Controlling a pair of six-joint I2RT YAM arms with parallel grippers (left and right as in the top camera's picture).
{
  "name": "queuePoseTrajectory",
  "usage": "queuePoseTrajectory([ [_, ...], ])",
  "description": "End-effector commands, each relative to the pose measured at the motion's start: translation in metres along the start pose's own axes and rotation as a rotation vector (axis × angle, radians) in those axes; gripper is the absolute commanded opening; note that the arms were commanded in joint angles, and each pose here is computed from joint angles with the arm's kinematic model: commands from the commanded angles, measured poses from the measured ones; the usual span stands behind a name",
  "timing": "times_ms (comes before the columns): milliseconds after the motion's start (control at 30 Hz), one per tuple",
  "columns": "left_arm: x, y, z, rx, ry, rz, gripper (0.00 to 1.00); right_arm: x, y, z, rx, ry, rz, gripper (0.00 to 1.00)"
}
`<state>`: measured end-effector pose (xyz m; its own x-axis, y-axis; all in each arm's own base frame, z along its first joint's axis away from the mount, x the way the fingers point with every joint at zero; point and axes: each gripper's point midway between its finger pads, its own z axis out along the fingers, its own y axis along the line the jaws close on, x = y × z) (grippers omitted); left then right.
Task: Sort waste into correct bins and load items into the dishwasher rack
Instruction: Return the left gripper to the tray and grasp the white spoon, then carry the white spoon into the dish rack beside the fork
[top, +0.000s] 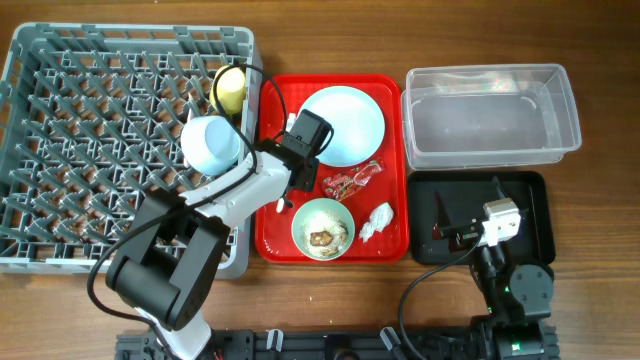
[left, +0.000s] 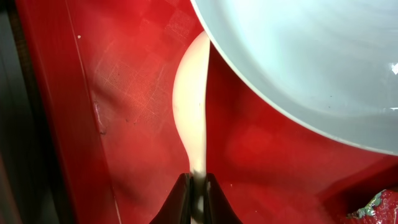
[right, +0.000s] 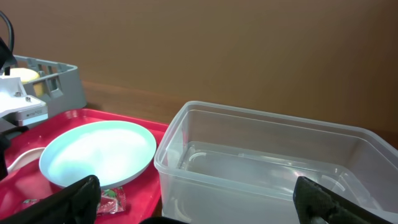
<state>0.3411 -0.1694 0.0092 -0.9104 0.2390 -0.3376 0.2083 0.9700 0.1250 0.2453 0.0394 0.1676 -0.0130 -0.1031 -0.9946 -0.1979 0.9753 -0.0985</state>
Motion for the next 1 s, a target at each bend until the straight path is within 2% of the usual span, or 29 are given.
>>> queuePoseTrajectory([
  [0, 0.028, -0.006, 0.021, 0.029, 0.099, 0.025, 0.04, -0.001, -0.003, 0.000, 0.017, -0.007, -0.003, 1.00],
  [133, 0.033, 0.006, 0.031, 0.011, 0.132, -0.002, 0.04, -0.001, -0.003, 0.000, 0.017, -0.007, -0.003, 1.00],
  [200, 0.033, 0.007, 0.031, 0.011, 0.133, -0.005, 0.09, -0.001, -0.003, 0.000, 0.017, -0.007, -0.003, 1.00],
  [300, 0.033, 0.007, 0.031, 0.010, 0.132, -0.008, 0.12, -0.001, -0.003, 0.000, 0.017, -0.007, -0.003, 1.00],
  [467, 0.033, 0.007, 0.032, 0.010, 0.133, -0.008, 0.04, -0.001, -0.003, 0.000, 0.017, -0.007, -0.003, 1.00],
  [767, 0.040, 0.019, 0.031, -0.032, 0.163, -0.010, 0.04, -0.001, -0.003, 0.000, 0.017, -0.007, -0.003, 1.00],
  [967, 0.023, 0.019, 0.011, -0.013, 0.097, -0.025, 0.04, -0.001, -0.003, 0.000, 0.017, -0.007, -0.003, 1.00],
])
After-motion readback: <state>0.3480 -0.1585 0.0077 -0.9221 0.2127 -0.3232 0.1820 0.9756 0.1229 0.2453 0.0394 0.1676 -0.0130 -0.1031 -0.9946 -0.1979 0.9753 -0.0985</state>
